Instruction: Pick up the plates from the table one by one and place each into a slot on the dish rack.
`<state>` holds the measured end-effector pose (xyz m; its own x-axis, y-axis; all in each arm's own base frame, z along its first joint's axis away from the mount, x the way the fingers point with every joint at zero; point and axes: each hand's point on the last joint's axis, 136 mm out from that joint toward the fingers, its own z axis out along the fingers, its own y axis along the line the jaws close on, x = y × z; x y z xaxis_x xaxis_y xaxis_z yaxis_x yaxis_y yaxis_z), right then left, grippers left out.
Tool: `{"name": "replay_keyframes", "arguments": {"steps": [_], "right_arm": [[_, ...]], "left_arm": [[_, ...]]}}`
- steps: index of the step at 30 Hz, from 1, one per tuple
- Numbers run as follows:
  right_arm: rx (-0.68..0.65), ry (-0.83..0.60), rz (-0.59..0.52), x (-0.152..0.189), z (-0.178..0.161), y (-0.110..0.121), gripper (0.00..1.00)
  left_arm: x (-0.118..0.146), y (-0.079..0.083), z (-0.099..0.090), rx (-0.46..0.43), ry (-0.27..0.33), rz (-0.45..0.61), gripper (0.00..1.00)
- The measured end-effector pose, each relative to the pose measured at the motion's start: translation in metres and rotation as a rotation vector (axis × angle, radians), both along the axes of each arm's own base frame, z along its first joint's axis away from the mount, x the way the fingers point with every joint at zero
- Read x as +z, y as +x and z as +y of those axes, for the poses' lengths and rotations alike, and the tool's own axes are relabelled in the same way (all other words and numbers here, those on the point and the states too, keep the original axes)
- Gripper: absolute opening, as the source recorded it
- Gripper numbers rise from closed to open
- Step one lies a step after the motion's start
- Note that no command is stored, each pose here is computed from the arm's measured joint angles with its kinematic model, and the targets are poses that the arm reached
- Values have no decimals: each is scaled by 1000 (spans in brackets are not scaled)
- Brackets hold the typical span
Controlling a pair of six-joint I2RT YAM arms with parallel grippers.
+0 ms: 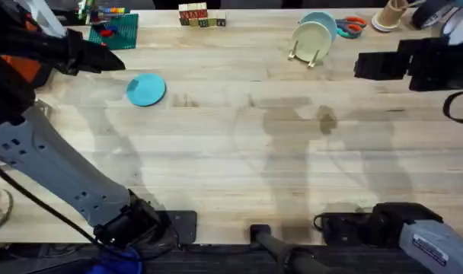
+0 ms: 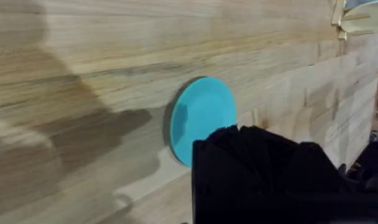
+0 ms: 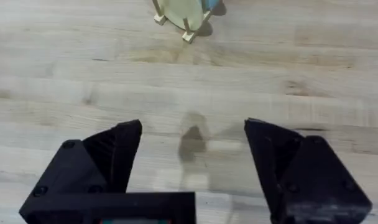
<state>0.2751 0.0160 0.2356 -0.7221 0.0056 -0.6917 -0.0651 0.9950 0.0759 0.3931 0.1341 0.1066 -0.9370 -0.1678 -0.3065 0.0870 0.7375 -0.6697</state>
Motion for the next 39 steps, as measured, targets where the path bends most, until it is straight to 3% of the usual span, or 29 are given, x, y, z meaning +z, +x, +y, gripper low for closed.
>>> {"name": "replay_keyframes", "arguments": {"steps": [16, 26, 39], "right_arm": [[0, 0, 0, 0, 0, 0, 995], [-3, 3, 0, 0, 0, 0, 995], [-13, 13, -7, 1, 0, 2, 994]], "left_arm": [[-66, -2, 0, -6, -79, 111, 40], [-71, -6, 5, -7, -58, 130, 41], [-73, -6, 6, 3, -79, 133, 41]]}}
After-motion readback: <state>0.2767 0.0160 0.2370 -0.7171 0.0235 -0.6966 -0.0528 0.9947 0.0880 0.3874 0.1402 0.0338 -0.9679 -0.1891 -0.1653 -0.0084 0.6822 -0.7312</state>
